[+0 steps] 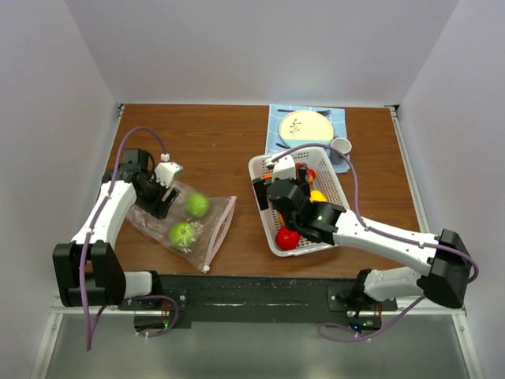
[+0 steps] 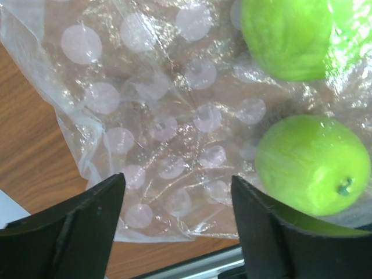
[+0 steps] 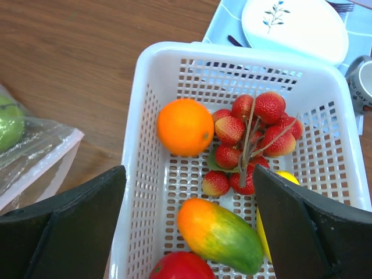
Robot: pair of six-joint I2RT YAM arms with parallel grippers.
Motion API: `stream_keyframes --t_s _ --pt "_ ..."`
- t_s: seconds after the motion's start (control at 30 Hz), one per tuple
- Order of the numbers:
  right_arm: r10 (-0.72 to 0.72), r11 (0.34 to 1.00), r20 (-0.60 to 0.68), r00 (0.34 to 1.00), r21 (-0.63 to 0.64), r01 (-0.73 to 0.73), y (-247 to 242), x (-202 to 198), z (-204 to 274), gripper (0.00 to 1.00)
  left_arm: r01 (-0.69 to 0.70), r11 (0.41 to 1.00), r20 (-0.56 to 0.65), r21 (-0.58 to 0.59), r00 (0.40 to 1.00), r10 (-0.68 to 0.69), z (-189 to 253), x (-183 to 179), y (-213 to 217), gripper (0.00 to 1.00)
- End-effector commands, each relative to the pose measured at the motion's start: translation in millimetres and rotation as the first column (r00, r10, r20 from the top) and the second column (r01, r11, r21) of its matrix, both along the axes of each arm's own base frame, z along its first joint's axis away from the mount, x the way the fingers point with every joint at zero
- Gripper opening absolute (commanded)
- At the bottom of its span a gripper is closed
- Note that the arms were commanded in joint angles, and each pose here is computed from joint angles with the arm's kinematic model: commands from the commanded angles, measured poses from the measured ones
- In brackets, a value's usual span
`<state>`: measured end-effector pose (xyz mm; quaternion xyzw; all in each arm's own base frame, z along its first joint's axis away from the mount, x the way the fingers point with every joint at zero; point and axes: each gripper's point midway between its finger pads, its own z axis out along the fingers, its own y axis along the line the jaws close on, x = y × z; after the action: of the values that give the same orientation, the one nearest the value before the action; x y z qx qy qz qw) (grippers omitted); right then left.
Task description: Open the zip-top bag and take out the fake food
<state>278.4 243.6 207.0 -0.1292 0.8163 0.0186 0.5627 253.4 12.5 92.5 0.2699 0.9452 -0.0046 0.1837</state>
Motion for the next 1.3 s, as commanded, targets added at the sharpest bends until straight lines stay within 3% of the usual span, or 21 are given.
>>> stream_keyframes --t_s 0.0,0.1,0.23,0.47,0.97,1.13,1.27 --pt "0.121 0.992 0.035 0.992 0.021 -0.121 31 -18 12 0.84 0.035 0.999 0.025 -0.021 0.999 -0.034 18 -1 -4 0.80" --pt "0.288 0.957 -0.002 0.958 0.029 -0.288 76 -47 -11 0.67 0.047 0.999 0.013 -0.024 0.999 -0.047 7 -6 -5 0.76" --pt "0.407 0.913 -0.046 0.912 0.041 -0.406 120 -68 -42 0.48 0.044 0.999 -0.031 -0.010 0.999 -0.044 -14 -16 -5 0.61" --pt "0.527 0.850 -0.095 0.845 0.068 -0.523 171 -89 -83 0.37 0.053 0.998 -0.051 0.044 0.997 -0.051 -35 -22 -2 0.59" --pt "0.537 0.841 -0.112 0.836 -0.003 -0.541 208 -76 -123 0.42 0.096 0.993 -0.109 0.061 0.990 -0.089 -61 -29 -15 0.58" --pt "0.565 0.823 -0.123 0.816 0.023 -0.567 220 -80 -130 0.52 0.098 0.994 -0.119 0.054 0.989 -0.091 -65 -30 -21 0.57" --pt "0.624 0.781 -0.128 0.771 0.062 -0.622 227 -95 -138 0.76 0.106 0.993 -0.131 0.046 0.986 -0.099 -70 -30 -29 0.54"
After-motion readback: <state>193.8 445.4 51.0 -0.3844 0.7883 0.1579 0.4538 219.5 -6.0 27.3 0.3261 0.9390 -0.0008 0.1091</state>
